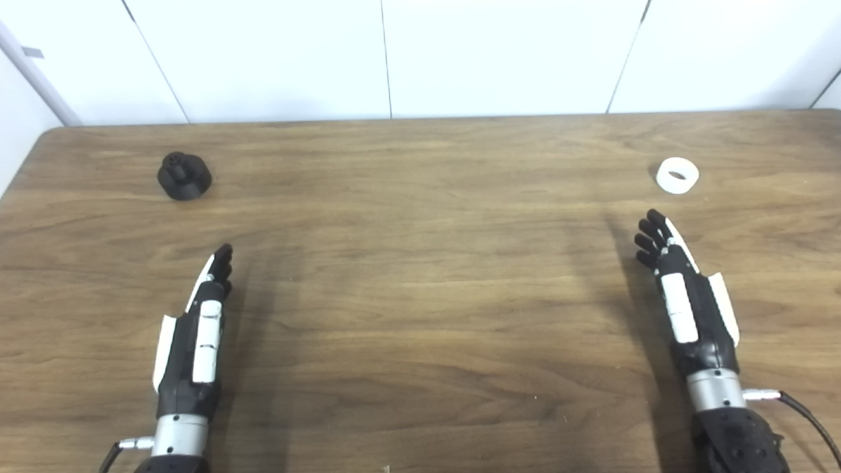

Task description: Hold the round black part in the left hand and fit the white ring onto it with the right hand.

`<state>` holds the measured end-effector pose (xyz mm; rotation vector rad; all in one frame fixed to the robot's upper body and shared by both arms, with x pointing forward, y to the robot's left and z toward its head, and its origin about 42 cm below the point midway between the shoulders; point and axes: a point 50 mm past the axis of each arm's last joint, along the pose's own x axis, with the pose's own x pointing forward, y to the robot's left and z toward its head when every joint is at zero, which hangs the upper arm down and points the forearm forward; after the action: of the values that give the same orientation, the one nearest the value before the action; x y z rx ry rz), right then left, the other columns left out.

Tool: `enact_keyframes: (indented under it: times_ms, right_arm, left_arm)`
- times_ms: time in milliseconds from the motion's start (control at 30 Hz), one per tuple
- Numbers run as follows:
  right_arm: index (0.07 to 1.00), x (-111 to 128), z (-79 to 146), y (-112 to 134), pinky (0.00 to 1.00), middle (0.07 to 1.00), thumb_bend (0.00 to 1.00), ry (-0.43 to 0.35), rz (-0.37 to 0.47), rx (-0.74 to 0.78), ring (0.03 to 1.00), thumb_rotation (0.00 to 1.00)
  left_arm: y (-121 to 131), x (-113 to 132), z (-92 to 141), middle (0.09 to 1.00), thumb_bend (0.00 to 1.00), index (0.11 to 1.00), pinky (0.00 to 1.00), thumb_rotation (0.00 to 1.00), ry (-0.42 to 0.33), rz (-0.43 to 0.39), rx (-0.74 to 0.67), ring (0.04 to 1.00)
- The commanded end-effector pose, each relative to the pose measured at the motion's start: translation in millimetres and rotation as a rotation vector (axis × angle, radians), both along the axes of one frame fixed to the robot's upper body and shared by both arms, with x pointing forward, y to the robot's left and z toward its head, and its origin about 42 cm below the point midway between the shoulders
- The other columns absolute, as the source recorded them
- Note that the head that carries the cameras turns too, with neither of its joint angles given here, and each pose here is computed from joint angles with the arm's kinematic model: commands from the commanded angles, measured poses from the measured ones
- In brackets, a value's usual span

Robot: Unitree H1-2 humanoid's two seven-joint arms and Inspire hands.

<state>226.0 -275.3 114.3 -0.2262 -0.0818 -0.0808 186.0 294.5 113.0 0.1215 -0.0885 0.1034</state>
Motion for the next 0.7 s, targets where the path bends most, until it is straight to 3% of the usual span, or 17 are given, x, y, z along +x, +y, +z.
enact_keyframes:
  times_ms: [0, 367, 467, 667]
  right_arm:
    - [0.932, -5, -7, 5, 0.89, 0.927, 0.62, 0.021, 0.008, 0.011, 0.909, 1.0]
    - [0.932, -7, -9, 2, 0.88, 0.927, 0.61, 0.025, 0.005, 0.004, 0.907, 1.0]
    - [0.929, -9, -11, -1, 0.89, 0.927, 0.61, 0.027, 0.002, 0.007, 0.911, 1.0]
    - [0.935, -11, -18, -10, 0.9, 0.924, 0.6, 0.033, 0.016, 0.024, 0.913, 1.0]
  left_arm:
    - [-1, 0, 8, 0.983, 0.41, 0.963, 1.0, 0.99, -0.04, -0.005, 0.008, 1.0]
    - [-4, -3, 5, 0.964, 0.41, 0.935, 1.0, 0.95, -0.045, 0.008, 0.012, 0.987]
    - [-7, -3, 2, 0.962, 0.45, 0.931, 1.0, 0.92, -0.044, 0.004, 0.024, 0.99]
    - [-13, -8, -4, 0.97, 0.45, 0.941, 1.0, 0.96, -0.034, -0.004, 0.066, 0.989]
